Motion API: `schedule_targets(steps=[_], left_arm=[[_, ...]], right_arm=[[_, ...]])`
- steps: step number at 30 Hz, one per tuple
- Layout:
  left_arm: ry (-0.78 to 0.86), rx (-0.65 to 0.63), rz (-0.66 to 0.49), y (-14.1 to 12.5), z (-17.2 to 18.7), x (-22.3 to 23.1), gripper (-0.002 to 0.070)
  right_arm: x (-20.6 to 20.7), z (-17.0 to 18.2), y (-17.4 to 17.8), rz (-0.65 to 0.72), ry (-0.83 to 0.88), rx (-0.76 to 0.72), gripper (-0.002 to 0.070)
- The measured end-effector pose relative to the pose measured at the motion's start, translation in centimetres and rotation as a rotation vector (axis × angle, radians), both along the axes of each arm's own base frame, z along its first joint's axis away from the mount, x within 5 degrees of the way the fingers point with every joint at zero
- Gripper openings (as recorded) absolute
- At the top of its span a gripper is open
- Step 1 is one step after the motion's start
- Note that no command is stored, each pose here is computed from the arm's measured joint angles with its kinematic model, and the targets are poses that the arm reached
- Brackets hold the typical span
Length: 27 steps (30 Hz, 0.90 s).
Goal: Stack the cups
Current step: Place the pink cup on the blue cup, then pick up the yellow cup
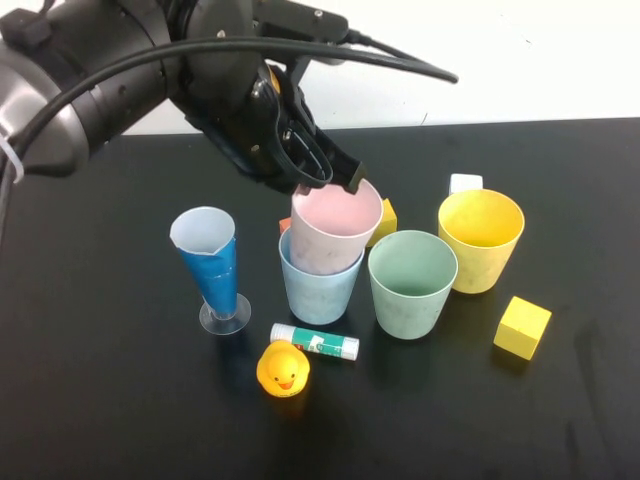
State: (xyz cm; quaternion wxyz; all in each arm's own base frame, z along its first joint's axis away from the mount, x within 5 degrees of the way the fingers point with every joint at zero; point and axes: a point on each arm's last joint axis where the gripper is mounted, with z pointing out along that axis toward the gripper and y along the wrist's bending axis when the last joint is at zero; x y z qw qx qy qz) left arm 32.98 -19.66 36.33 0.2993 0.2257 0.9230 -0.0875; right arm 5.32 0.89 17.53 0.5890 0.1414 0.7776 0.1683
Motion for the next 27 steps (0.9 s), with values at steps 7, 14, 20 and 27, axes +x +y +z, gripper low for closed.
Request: schedule_targets(steps=[7,14,20,27], left_arm=[[0.047,0.034,-0.006,0.2,-0.3,-0.3,0.0060],[0.063,0.053,-0.015,0.4,-0.5,-0.4,0.0171],[-0.028,0.026,-0.029,0.9,1.5,-1.0,0.0079],[-0.248,-0.021,-0.093,3.0,6.8,-4.4,0.0006]], right_arm=[[0.0,0.1,0.0,-0.002,-0.007,-0.001,-0.0003],[0.0,0.1,0.0,-0.001,-0.010,0.010,-0.0003],[0.0,0.0,0.4,0.042,0.001,0.019,-0.0003],[-1.1,4.4,1.3,0.190,-0.074,-0.168,-0.0003]])
